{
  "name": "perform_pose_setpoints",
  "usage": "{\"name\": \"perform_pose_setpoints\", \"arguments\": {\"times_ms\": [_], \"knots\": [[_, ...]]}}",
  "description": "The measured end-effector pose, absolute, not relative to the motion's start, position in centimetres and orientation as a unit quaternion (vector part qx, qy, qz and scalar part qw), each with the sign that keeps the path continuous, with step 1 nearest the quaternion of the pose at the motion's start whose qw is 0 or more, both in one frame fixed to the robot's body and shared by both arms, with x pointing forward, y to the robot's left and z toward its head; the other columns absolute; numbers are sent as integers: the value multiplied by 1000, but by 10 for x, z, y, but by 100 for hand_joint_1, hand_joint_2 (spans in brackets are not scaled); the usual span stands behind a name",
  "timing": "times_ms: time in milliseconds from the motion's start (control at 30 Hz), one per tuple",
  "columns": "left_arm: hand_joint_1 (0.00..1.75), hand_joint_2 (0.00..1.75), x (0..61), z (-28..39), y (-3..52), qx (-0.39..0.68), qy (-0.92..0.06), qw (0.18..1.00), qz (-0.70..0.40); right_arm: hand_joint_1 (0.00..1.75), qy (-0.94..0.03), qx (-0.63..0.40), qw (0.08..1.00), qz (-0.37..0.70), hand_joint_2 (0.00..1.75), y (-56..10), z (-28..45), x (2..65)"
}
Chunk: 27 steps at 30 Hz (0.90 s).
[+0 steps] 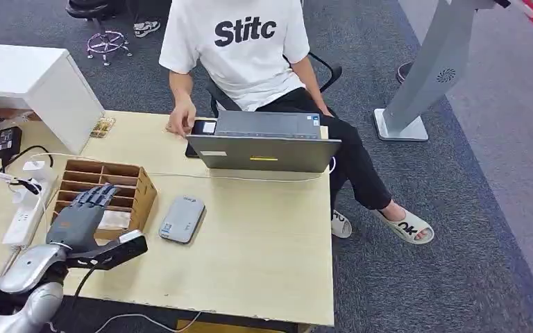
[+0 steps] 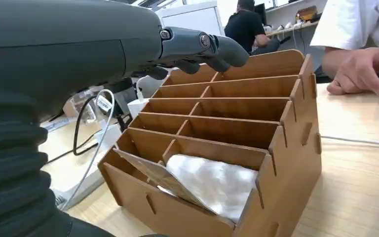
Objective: Pass the card to the sensor for recognition and then transmit it.
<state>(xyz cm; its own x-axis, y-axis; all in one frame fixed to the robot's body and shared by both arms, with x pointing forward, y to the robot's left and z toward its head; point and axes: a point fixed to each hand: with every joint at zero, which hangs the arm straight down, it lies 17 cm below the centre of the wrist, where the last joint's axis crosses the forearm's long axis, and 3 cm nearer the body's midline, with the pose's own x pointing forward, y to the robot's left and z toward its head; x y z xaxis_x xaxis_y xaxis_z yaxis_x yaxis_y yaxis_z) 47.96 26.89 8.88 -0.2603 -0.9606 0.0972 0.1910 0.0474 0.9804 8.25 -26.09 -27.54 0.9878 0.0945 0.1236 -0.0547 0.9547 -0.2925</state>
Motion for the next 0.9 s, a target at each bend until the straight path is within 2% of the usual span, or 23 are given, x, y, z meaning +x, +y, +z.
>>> {"name": "perform_pose_setpoints", "arguments": {"times_ms": [633,900], "knots": [[0,175,480,88,272,363,-530,490,-589,0,-68,-146,986,38,175,-261,-275,82],[0,175,476,82,297,356,-506,503,-604,0,-70,-146,986,36,175,-261,-275,83]]}}
